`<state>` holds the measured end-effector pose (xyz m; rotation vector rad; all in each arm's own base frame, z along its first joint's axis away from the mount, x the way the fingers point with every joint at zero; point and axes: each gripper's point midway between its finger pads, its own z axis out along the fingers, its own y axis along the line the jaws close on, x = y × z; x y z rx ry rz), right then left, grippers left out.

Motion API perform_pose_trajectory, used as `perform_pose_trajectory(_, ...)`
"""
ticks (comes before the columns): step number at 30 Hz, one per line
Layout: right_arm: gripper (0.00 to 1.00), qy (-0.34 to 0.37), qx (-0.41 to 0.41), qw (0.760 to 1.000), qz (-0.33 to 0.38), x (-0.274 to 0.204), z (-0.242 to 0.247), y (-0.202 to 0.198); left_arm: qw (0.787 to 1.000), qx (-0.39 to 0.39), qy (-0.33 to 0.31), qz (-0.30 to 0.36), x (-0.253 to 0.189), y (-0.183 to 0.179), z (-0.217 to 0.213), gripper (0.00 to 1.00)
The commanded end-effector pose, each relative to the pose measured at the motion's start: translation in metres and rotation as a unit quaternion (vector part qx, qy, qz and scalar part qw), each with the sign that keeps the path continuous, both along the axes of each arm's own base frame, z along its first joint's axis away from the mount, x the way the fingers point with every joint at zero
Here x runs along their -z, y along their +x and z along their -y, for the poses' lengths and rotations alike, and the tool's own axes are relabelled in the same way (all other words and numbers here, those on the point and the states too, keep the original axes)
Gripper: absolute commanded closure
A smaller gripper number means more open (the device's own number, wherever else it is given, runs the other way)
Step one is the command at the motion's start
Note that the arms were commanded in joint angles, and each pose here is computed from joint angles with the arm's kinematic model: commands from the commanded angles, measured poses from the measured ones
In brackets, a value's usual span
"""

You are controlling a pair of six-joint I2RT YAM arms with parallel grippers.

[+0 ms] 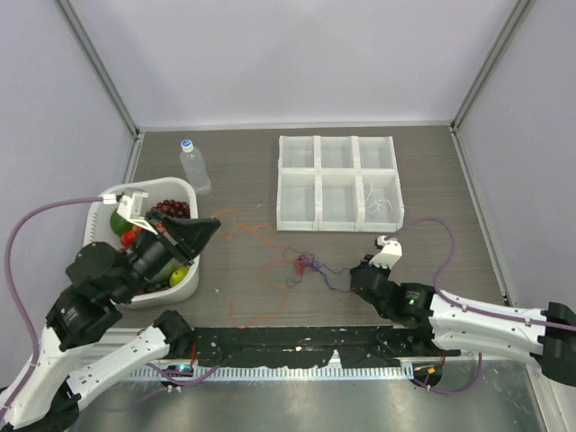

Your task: Untangle the cables

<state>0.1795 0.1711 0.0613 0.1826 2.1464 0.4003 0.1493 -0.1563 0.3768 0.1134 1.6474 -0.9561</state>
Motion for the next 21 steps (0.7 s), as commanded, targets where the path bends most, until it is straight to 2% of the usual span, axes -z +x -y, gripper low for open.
perform_pose_trajectory(1,0.99,0.027,0.122,0.992,0.010,-0.008,0.045,0.001,0.995,-0.013,-0.050,0.084,-0.075,-0.002,-0.011,1.00)
perform_pose_trajectory(7,0.99,0.044,0.163,0.985,0.026,-0.019,0.059,0.004,0.980,-0.005,-0.115,0.160,-0.144,-0.013,-0.016,1.00)
perform_pose_trajectory(12,0.99,0.035,0.166,0.985,0.028,-0.025,0.062,0.005,0.972,0.038,-0.127,0.193,-0.188,-0.028,-0.008,1.00)
perform_pose_trajectory(14,0.98,0.018,0.121,0.992,0.028,-0.028,0.050,0.004,0.973,0.046,-0.129,0.188,-0.188,-0.025,-0.002,1.00)
perform_pose_trajectory(17,0.79,0.026,0.057,0.997,0.033,-0.046,0.027,0.004,0.980,0.045,-0.116,0.157,-0.166,-0.013,0.010,1.00)
perform_pose_trajectory(21,0.69,0.025,0.032,0.998,0.037,-0.069,0.022,0.002,0.990,0.032,-0.086,0.103,-0.124,0.011,0.027,1.00)
